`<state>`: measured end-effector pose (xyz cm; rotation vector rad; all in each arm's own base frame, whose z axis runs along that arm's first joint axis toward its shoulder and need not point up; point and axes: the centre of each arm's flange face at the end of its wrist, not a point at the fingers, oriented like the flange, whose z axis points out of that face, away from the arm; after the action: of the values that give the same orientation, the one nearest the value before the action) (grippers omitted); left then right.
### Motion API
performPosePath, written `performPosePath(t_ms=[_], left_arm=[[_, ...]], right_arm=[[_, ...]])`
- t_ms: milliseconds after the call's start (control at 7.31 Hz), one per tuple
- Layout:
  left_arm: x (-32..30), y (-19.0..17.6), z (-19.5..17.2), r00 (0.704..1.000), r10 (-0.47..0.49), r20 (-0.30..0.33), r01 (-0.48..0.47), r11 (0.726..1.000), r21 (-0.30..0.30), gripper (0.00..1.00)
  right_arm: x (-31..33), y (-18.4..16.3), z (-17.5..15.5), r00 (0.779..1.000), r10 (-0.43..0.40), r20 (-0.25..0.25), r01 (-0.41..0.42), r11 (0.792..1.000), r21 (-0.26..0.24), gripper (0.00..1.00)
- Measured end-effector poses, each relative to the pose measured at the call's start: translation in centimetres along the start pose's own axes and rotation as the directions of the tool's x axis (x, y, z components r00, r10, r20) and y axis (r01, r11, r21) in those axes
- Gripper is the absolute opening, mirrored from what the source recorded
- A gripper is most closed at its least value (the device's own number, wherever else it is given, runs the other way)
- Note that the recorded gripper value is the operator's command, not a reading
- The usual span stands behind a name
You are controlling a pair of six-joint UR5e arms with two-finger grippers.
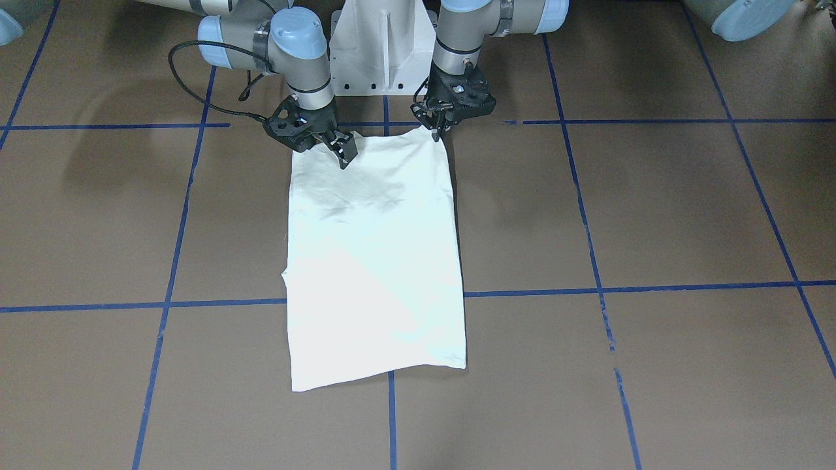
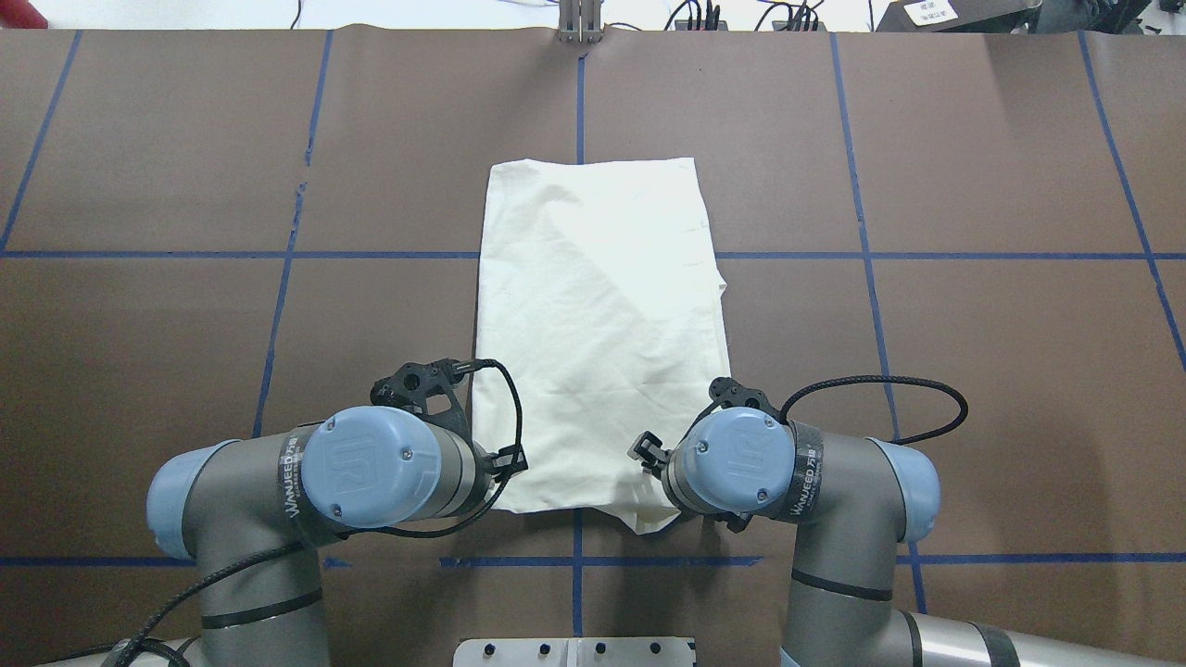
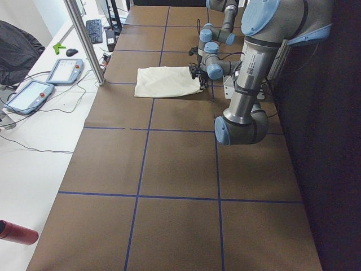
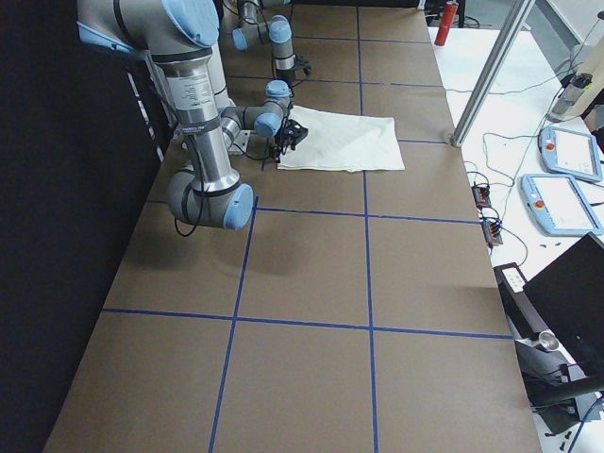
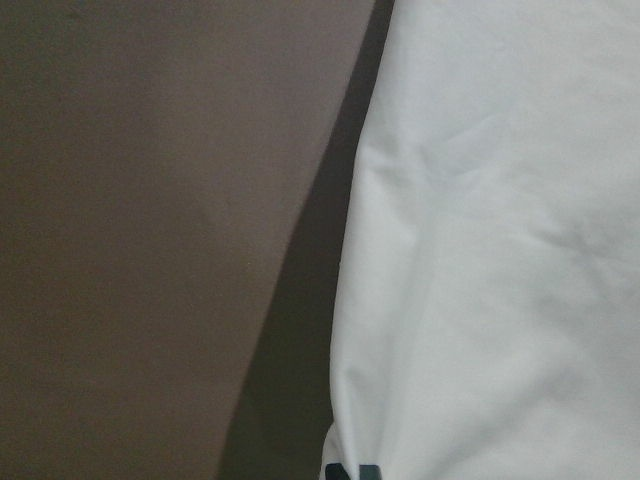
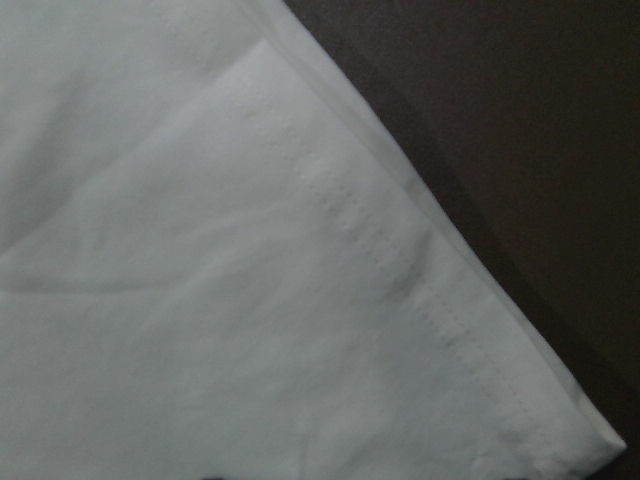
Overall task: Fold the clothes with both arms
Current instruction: 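Grasp the near edge corners of the shirt with both grippers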
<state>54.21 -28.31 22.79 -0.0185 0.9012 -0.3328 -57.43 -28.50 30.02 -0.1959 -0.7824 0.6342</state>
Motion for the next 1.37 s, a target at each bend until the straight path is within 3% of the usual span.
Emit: performPosePath(t_ms=[137,410,1094,1367], left_arm=[[-0.1,0.0,0.0,1.0,0.0,0.001,0.0,1.0,0.0,0.0],[-0.2,0.0,0.2,1.0,0.0,0.004,0.0,1.0,-0.001,0.0],[-0.1,0.1,-0.6,1.0,-0.001,-0.01,0.001,1.0,-0.002,0.0],[-0.1,2.0,-1.5,1.0,0.011,-0.029,-0.012,1.0,-0.028,0.0]], right_arm=[[-0.2,0.1,-0.5,1.0,0.0,0.008,0.0,1.0,-0.004,0.12],[-0.3,0.0,-1.3,1.0,0.002,0.013,-0.002,1.0,-0.004,0.0],[-0.4,-0.3,-3.0,0.999,0.001,0.04,0.0,1.0,-0.011,0.0],[1.2,0.8,-4.6,0.998,-0.029,0.06,0.032,0.998,-0.045,0.0]])
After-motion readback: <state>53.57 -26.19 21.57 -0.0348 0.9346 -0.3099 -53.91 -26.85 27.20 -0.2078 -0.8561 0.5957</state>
